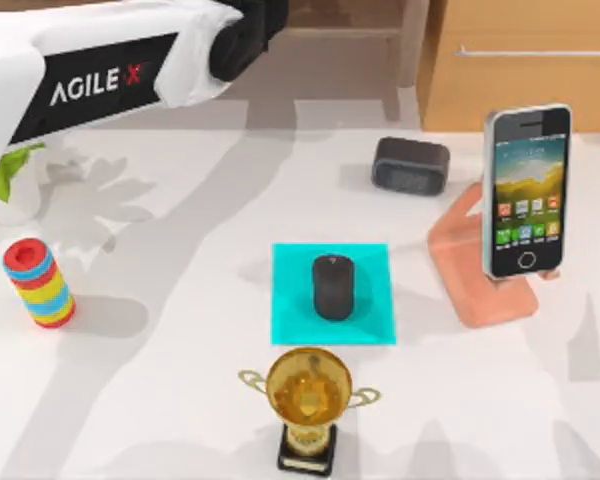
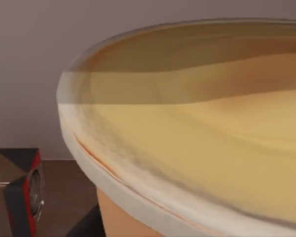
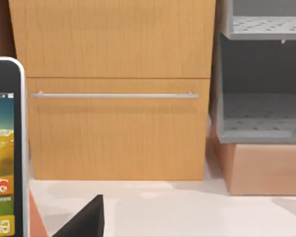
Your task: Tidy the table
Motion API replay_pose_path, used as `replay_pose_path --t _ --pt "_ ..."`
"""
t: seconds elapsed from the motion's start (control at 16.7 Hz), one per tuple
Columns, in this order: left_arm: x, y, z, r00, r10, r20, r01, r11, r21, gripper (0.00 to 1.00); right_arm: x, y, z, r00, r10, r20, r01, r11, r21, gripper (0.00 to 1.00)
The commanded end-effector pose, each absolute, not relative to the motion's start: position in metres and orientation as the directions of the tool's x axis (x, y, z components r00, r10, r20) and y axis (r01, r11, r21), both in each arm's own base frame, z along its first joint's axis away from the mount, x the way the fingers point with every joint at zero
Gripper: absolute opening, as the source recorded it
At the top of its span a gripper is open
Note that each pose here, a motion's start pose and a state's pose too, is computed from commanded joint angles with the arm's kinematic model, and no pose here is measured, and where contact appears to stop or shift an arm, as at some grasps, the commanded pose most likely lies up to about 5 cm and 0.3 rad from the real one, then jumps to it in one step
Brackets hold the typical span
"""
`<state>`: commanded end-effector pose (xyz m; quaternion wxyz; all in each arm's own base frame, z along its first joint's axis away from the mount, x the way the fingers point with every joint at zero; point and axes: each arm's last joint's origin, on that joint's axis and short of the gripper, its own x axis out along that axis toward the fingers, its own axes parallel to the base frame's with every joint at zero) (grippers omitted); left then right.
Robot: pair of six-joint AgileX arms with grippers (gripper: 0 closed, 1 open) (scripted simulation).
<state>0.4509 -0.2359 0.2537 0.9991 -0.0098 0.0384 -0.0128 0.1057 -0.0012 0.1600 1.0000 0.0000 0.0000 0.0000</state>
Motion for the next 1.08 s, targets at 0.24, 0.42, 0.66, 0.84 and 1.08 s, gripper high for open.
replay_pose_path --t 0.24,0.42,0.66,0.84,1.08 --pt "0.4548 -0.2370 0.2525 0.995 -0.027 -0.099 0.026 1.000 -0.008 0.00 0.1057 -0.0012 0.1600 1.000 0.000 0.000 0.000 1.000 0.000 1.00" --pt "0.4525 -0.2394 0.2537 0.995 -0.032 -0.097 0.031 0.999 -0.008 0.00 0.1057 -0.0012 0.1600 1.000 0.000 0.000 0.000 1.000 0.000 1.00" --pt "0.4548 -0.2370 0.2525 0.995 -0.027 -0.099 0.026 1.000 -0.008 0.00 0.1057 -0.0012 0.1600 1.000 0.000 0.000 0.000 1.000 0.000 1.00" --pt "0.4548 -0.2370 0.2525 0.995 -0.027 -0.099 0.026 1.000 -0.008 0.08 0.1057 -0.0012 0.1600 1.000 0.000 0.000 0.000 1.000 0.000 1.00" --pt "0.4548 -0.2370 0.2525 0.995 -0.027 -0.099 0.026 1.000 -0.008 0.38 0.1057 -0.0012 0.1600 1.000 0.000 0.000 0.000 1.000 0.000 1.00"
